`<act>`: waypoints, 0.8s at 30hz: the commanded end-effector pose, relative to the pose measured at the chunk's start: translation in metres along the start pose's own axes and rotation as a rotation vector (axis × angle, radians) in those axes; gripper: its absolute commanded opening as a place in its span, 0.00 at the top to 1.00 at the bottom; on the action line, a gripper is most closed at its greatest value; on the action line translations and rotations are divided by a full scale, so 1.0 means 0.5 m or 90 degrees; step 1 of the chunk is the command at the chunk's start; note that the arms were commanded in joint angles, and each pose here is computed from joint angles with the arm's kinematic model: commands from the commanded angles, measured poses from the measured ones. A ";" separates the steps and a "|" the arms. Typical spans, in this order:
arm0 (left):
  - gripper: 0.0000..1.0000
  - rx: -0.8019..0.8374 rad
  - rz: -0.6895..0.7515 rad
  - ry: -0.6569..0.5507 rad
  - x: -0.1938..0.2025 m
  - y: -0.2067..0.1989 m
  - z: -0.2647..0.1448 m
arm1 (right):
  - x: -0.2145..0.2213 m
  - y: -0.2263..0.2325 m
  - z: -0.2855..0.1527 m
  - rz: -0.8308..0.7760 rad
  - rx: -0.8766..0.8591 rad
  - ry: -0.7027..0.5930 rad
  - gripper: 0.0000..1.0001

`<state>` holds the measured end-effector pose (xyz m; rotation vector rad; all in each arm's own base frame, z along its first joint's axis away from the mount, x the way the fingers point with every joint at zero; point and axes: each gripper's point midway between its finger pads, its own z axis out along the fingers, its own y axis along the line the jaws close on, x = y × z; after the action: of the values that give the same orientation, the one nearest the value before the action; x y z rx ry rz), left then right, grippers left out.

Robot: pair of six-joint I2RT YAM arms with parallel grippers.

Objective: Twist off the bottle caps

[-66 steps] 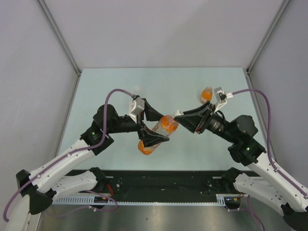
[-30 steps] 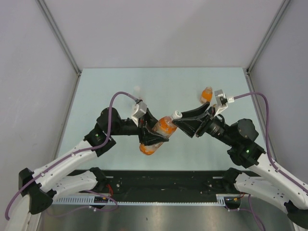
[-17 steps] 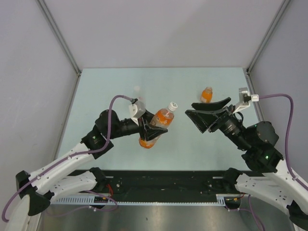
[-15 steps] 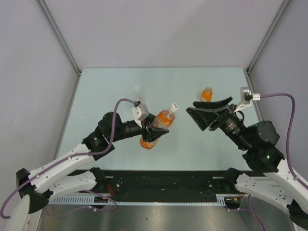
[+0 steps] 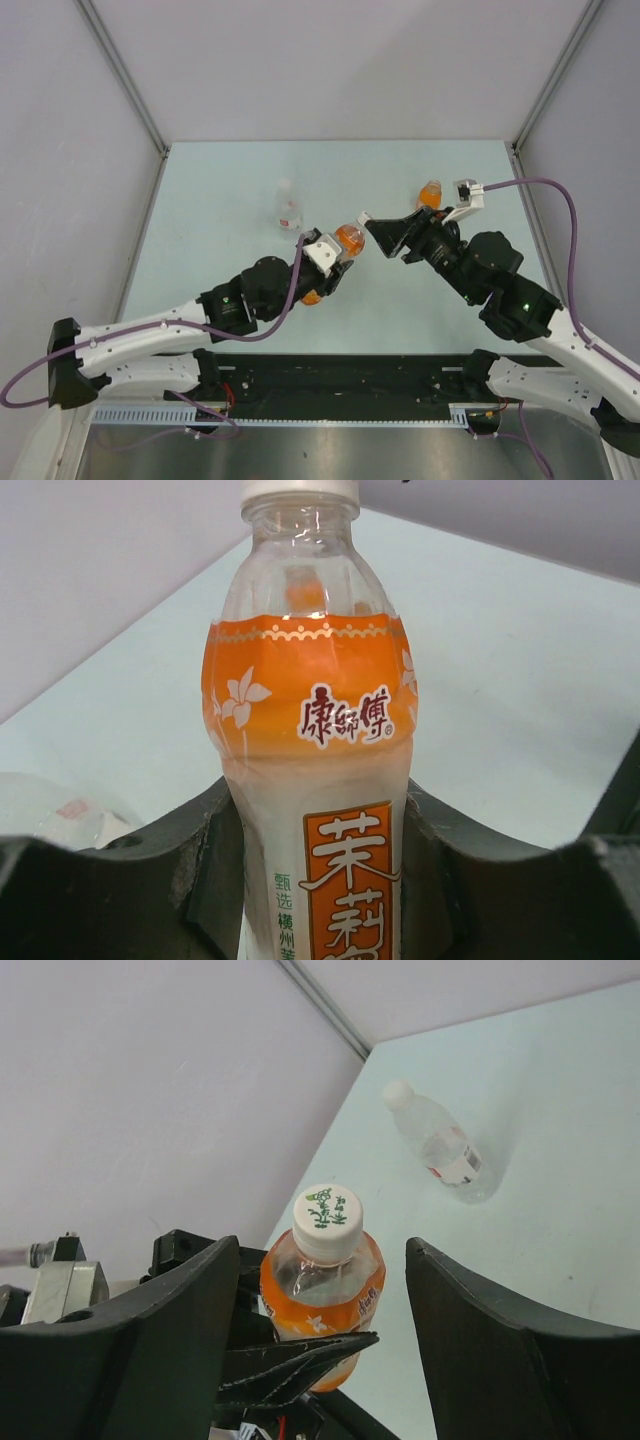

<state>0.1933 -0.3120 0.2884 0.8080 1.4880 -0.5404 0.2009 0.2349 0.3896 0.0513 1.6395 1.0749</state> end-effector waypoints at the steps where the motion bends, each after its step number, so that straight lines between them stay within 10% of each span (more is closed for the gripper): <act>1: 1.00 -0.096 0.028 -0.027 -0.045 0.041 0.005 | -0.042 0.010 -0.006 0.024 0.016 -0.045 0.30; 24: 1.00 -0.068 0.021 -0.035 -0.041 0.020 -0.013 | -0.017 0.015 0.044 0.011 0.015 -0.034 0.37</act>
<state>0.1977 -0.3076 0.2882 0.7745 1.4835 -0.4221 0.2162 0.2500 0.3683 0.0760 1.7013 1.0158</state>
